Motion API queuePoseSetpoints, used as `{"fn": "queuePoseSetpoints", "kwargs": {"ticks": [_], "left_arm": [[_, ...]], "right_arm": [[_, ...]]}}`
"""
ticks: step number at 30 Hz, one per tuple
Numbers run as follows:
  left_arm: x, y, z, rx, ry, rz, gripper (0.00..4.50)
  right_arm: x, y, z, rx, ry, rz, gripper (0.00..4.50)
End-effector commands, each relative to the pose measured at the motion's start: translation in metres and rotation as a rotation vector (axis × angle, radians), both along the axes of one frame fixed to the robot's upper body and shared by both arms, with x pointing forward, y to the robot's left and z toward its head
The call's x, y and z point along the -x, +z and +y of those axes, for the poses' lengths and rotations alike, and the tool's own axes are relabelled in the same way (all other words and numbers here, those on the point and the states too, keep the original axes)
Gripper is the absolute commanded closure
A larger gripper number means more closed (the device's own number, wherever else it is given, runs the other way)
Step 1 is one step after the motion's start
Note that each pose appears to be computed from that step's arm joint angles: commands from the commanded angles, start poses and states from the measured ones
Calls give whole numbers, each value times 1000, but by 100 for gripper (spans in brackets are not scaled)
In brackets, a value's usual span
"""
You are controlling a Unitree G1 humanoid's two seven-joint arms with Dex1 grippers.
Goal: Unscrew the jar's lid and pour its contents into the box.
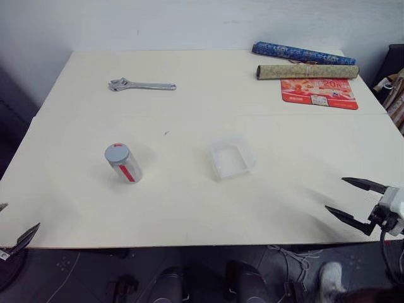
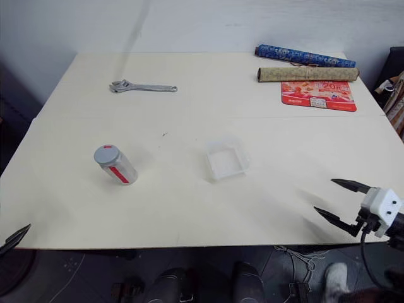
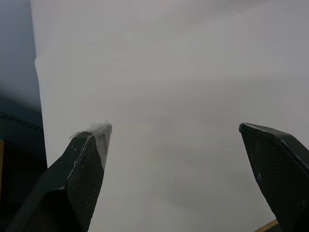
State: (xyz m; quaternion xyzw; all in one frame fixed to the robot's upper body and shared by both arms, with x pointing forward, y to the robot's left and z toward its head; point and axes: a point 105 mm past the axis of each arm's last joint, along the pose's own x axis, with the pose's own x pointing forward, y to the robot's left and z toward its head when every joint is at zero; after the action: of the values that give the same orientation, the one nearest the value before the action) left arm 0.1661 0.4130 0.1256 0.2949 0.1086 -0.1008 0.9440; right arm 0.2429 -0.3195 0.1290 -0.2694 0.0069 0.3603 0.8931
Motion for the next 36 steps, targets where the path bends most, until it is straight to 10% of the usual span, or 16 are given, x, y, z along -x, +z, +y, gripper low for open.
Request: {"fn": "queuePoseSetpoints", "kwargs": {"ticks": [1, 17, 36], "left_arm": [[0, 6, 1, 0, 2, 0, 2], [56, -30, -31, 419, 386, -246, 2], [-50, 11, -205, 546, 155, -317, 2]], "right_arm": [[-5, 10, 8, -18, 13, -30, 0], [-11, 54, 124, -368, 362, -322, 0], [-24, 30, 108, -357, 367, -250, 0]]}}
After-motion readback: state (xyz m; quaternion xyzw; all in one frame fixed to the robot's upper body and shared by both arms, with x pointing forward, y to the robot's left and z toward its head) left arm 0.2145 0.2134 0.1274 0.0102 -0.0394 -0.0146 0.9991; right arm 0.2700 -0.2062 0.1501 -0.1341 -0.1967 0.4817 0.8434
